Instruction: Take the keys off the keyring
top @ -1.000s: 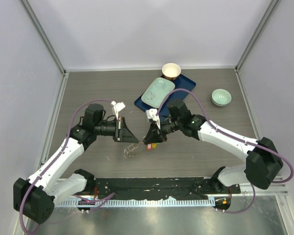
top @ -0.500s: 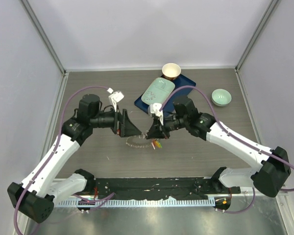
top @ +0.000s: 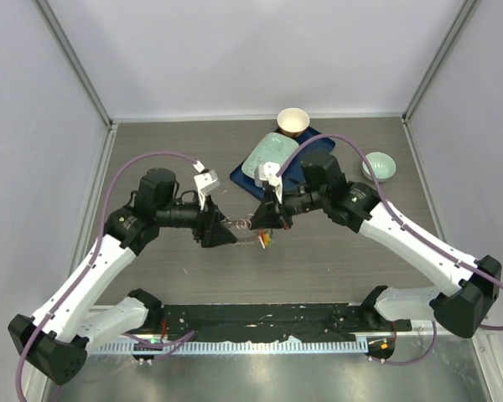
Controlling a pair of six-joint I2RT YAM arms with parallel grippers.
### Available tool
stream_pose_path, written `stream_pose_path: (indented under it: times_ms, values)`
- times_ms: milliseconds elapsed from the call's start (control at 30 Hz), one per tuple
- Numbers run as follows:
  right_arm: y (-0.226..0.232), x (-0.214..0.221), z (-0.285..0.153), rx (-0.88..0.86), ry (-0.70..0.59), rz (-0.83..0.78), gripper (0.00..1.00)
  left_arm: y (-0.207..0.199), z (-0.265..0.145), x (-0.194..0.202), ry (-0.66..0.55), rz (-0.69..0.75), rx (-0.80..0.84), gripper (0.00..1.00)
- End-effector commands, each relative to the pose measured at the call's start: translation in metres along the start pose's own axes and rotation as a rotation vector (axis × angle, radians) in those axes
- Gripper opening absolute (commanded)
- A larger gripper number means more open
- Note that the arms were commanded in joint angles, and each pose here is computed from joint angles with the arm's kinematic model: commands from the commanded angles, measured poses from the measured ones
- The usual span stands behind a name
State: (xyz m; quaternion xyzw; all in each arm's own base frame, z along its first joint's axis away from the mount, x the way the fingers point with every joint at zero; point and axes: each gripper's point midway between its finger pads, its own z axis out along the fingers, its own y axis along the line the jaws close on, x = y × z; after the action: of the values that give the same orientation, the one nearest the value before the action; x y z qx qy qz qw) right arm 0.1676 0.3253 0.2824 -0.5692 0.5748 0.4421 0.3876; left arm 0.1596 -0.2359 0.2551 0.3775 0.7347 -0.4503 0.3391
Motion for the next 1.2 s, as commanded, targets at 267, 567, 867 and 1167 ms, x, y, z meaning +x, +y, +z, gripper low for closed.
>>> stream_pose_path:
  times_ms: [267, 567, 867, 1167]
  values:
    - [0.002, -0.042, -0.017, 0.087, -0.083, 0.042, 0.32, -0.012, 0.014, -0.010, -0.073, 0.006, 0.143, 0.00]
    - [-0.001, -0.088, -0.091, 0.470, -0.381, 0.310, 0.58, -0.034, -0.011, -0.045, -0.473, 0.148, 0.141, 0.00]
    - [0.006, -0.087, -0.094, 0.452, -0.417, 0.347, 0.59, -0.052, -0.039, -0.073, -0.742, 0.236, 0.155, 0.00]
    - [0.047, -0.155, -0.131, 0.329, -0.696, 0.287, 0.59, -0.037, -0.050, -0.092, -0.892, 0.153, 0.092, 0.00]
